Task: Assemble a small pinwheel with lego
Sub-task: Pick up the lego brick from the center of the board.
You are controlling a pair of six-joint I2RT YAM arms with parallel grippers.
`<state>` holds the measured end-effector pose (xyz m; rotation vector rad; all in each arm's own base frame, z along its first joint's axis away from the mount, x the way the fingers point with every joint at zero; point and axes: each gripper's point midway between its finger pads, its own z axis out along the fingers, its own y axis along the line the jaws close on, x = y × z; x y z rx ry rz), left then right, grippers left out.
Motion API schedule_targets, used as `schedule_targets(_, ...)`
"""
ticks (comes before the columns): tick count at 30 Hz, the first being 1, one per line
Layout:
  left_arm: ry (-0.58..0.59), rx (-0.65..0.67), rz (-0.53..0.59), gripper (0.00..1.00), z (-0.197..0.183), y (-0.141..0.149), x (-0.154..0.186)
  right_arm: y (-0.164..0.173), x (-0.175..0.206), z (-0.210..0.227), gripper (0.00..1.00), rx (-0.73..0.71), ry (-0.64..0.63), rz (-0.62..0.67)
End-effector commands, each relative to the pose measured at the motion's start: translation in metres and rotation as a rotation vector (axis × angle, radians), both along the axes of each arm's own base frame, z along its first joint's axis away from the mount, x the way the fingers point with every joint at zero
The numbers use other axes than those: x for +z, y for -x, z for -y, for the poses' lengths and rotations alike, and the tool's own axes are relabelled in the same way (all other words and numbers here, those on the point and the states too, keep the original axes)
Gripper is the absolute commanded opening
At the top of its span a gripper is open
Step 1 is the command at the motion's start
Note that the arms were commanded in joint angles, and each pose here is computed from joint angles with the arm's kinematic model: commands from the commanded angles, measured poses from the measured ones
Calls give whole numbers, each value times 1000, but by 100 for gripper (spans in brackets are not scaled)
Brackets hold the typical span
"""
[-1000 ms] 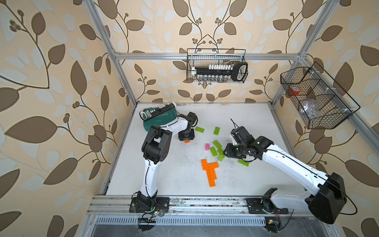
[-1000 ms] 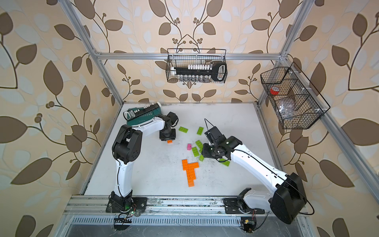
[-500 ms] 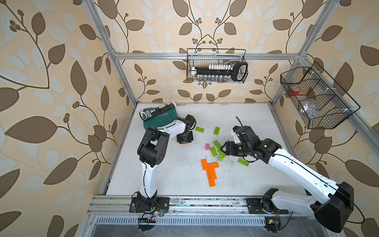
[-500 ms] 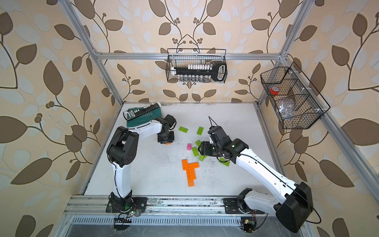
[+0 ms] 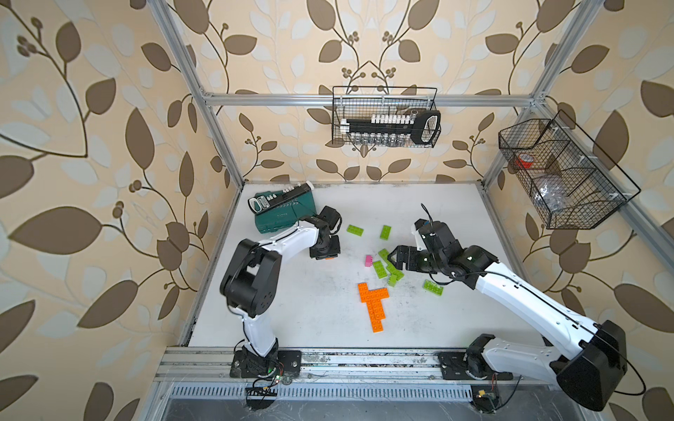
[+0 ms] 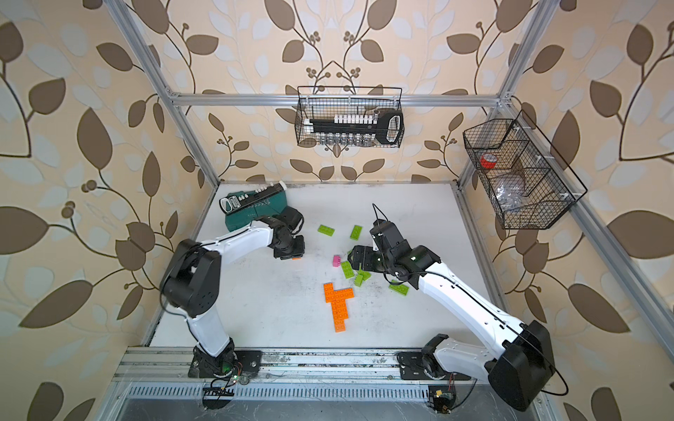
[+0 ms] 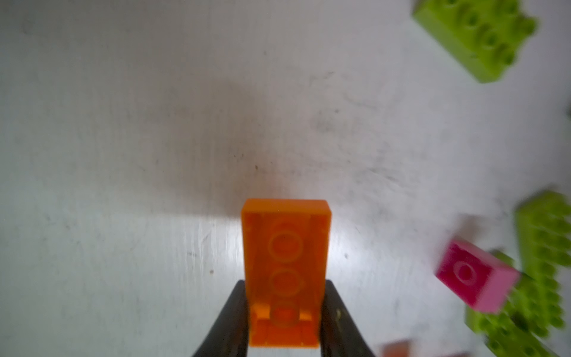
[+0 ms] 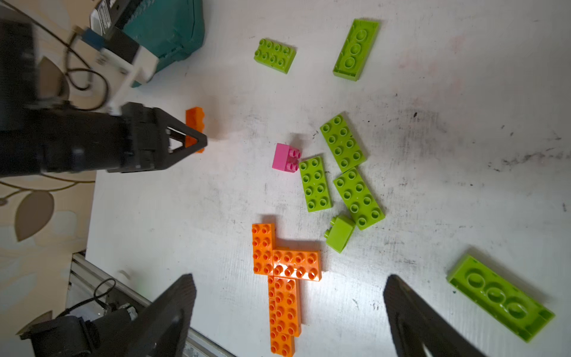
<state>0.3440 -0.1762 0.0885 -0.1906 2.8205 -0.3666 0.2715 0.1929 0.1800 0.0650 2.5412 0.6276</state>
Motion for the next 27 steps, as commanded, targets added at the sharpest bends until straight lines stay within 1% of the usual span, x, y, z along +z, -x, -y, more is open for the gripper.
schedule_targets(1, 281, -118, 231, 27, 32, 10, 93, -7, 43, -30, 99, 123, -192, 117)
schedule_targets(2, 337, -146, 268, 26, 36, 17, 110, -9, 54, -37, 99, 152, -247, 138)
schedule_targets(4, 457, -207, 354, 24, 45, 34, 148, -6, 84, -62, 98, 280, -396, 180)
schedule_targets(5, 501, -232, 387, 22, 47, 41, 162, -3, 98, -71, 98, 329, -456, 205)
schedule_targets(7, 589, -284, 449, 21, 52, 57, 193, 2, 132, -87, 98, 412, -601, 264)
schedule_targets(10, 719, -354, 522, 18, 60, 76, 233, 3, 167, -97, 96, 457, -741, 320)
schedule_targets(13, 826, -406, 563, 16, 66, 88, 261, 4, 200, -103, 94, 482, -868, 367)
schedule_targets(15, 877, -433, 583, 15, 70, 92, 274, 3, 213, -105, 92, 483, -909, 391)
schedule_targets(20, 947, -502, 605, 13, 76, 103, 293, 6, 223, -126, 87, 541, -928, 370)
schedule_targets(24, 980, -544, 609, 12, 80, 111, 300, 10, 232, -137, 77, 590, -994, 357)
schedule_targets(27, 989, -557, 611, 12, 81, 114, 303, 16, 238, -142, 69, 622, -1010, 354)
